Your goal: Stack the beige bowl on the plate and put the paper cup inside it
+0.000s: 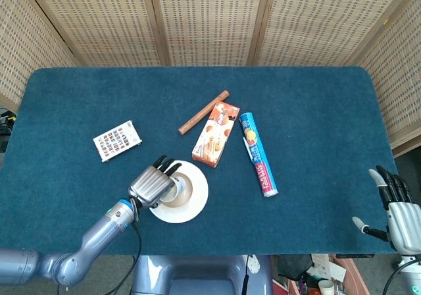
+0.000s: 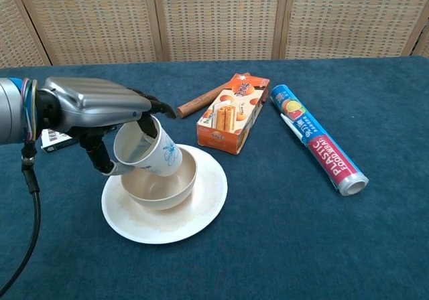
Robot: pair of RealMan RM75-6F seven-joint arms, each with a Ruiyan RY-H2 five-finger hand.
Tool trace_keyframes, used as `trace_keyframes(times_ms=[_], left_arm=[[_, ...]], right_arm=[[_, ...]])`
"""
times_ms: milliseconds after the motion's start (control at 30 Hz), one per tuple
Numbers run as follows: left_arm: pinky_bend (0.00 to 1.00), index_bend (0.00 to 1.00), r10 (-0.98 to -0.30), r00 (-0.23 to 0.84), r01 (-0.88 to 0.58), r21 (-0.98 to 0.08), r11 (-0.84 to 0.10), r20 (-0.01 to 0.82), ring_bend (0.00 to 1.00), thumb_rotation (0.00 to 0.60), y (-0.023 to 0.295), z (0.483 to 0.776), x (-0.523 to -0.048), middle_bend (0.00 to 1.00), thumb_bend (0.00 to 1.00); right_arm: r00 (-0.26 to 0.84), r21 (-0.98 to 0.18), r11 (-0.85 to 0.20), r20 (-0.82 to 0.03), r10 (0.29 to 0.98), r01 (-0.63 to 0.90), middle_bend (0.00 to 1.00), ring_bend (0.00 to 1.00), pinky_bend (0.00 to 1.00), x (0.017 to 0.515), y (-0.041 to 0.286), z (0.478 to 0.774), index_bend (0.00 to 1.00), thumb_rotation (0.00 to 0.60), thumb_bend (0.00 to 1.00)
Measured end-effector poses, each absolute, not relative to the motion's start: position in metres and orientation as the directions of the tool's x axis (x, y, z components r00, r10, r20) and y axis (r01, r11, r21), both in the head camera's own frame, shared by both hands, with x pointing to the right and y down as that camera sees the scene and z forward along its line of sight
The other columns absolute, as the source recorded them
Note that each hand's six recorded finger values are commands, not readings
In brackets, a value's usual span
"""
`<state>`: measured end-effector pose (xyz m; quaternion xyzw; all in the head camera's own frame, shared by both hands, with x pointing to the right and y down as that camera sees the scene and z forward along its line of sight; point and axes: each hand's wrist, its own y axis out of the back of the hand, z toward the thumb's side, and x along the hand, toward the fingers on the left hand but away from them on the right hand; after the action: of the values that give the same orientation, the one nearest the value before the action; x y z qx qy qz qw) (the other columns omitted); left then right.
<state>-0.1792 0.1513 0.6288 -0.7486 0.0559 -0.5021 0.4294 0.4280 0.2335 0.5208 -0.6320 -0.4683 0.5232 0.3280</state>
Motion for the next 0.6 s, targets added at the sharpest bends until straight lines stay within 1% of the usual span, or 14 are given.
trace_keyframes(times_ms=[367,600], left_arm=[[0.0,0.65,-0.488,0.452,0.396,-0.658,-0.641,0.747,0.0,0.6,0.15,0.63,-0.168,0.06,0.37],[0.0,0.65,-0.457,0.428,0.398,-0.616,-0.679,0.78,0.0,0.6,0.151,0.635,-0.159,0.05,0.37]], right_arm=[[0.015,-0.904,-0.348,-0.355,0.935,0.249,0.0,0.0,0.0,0.428,0.234,0.521,0.0,0.6,0.15],[0.01,-0.904,-0.343,-0.352,0.936,0.255,0.0,0.0,0.0,0.429,0.233,0.52,0.0,0.6,0.15]])
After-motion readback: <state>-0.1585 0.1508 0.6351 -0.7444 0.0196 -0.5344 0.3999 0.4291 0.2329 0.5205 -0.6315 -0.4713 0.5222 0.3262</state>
